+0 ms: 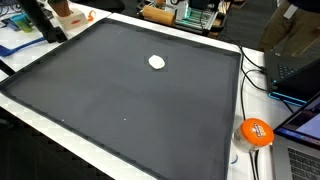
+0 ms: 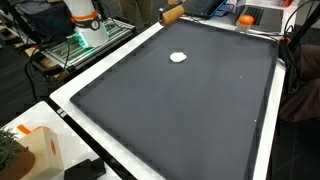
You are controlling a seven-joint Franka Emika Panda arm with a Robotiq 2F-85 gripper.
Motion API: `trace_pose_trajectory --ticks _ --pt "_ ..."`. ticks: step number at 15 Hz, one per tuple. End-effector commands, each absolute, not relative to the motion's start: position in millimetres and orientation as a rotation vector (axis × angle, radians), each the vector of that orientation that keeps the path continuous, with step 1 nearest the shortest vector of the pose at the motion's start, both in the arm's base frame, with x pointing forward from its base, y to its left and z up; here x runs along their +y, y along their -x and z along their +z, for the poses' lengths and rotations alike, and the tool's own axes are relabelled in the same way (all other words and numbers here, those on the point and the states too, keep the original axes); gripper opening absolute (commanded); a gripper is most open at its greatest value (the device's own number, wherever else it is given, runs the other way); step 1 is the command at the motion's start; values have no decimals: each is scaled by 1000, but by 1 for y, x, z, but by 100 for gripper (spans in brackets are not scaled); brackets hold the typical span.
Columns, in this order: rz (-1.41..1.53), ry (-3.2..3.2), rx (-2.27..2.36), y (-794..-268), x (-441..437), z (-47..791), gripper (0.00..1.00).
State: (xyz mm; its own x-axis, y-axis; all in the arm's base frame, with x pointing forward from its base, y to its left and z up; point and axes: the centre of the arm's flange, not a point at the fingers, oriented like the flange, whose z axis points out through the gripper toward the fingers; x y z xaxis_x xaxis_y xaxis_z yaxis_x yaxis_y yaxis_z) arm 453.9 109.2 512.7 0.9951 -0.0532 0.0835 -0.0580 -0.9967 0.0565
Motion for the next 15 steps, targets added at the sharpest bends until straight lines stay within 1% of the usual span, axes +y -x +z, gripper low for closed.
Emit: trace_pose_trajectory --ticks 1,2,5,11,15 --pt "106 -3079 -74 -457 108 515 47" --pt "72 -3006 -231 -465 113 508 22" --pt "91 -2957 -489 -467 129 495 22" --pt "28 -2857 -990 -460 130 477 22" --pt "-44 -2765 -1308 -467 142 462 22"
